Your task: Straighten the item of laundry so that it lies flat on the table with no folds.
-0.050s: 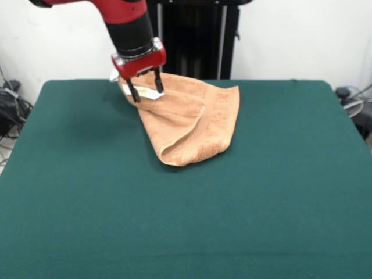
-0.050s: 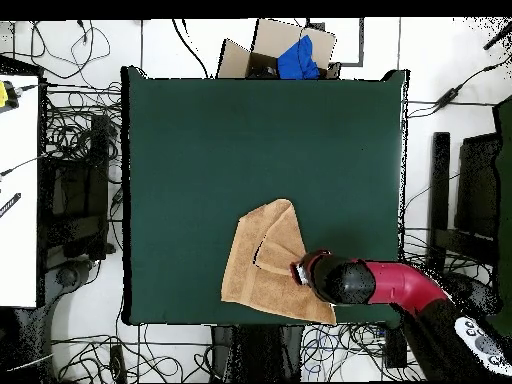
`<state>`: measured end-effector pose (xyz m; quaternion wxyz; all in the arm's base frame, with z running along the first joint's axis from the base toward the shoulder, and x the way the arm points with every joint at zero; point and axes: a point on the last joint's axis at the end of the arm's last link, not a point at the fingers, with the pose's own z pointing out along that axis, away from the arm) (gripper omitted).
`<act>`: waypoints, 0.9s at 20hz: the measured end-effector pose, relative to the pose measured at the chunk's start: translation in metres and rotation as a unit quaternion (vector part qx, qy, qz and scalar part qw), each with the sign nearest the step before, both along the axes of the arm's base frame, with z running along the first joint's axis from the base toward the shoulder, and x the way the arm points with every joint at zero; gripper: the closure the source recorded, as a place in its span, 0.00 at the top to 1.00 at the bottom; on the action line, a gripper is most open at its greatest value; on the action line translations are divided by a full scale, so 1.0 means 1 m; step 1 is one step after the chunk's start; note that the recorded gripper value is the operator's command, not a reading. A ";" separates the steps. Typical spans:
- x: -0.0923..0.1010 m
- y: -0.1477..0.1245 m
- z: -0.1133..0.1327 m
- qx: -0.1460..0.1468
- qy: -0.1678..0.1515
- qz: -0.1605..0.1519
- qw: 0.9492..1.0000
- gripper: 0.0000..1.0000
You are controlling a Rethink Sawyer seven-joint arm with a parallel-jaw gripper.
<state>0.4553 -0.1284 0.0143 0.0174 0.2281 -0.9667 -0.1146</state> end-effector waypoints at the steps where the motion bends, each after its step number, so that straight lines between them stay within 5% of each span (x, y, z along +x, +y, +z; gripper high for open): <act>1: 0.000 0.001 0.000 0.001 0.001 0.001 1.000 1.00; 18: -0.005 0.053 0.001 0.021 0.004 0.030 0.999 1.00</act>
